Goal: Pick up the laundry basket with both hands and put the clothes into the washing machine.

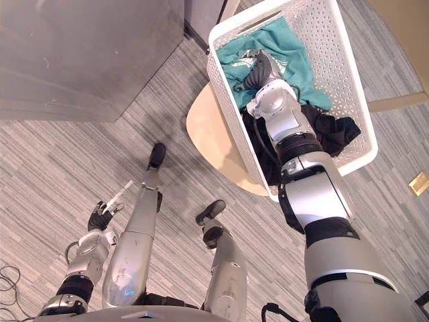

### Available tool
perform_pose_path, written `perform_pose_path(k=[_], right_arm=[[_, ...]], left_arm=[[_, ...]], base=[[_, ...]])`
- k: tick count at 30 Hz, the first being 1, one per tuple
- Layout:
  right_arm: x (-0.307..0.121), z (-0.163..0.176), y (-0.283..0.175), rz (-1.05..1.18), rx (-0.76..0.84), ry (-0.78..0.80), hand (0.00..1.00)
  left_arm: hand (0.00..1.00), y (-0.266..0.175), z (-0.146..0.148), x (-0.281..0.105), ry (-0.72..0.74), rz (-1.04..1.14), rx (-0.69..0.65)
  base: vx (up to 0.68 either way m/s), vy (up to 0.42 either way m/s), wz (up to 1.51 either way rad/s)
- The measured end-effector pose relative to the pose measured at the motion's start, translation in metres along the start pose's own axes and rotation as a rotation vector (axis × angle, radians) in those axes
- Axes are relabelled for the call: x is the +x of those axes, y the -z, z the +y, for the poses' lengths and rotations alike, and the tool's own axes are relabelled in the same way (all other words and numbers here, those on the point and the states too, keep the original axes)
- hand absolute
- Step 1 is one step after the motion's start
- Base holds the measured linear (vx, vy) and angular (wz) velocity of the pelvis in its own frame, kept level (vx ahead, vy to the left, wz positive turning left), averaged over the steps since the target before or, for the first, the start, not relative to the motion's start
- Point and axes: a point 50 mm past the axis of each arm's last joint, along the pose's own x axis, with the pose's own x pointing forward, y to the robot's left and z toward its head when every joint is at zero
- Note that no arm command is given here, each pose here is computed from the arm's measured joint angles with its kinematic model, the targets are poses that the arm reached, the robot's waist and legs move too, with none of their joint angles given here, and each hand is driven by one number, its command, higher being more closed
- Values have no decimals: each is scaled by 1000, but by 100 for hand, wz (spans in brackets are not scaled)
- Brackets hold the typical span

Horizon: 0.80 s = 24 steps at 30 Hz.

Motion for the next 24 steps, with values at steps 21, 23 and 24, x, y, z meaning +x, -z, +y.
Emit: perform_pose_path(k=[21, 23, 24], right_arm=[[-17, 27, 34, 189, 858, 190, 100], [-21, 28, 36, 209, 1102, 280, 100], [-24, 28, 38, 214, 1224, 323, 100]], left_arm=[[0, 1, 3, 0, -31, 13, -58], [0, 1, 3, 0, -41, 16, -63], [0, 2, 4, 0, -49, 19, -63]], base=[[4, 0, 0], [2, -12, -8], [-10, -10, -6]])
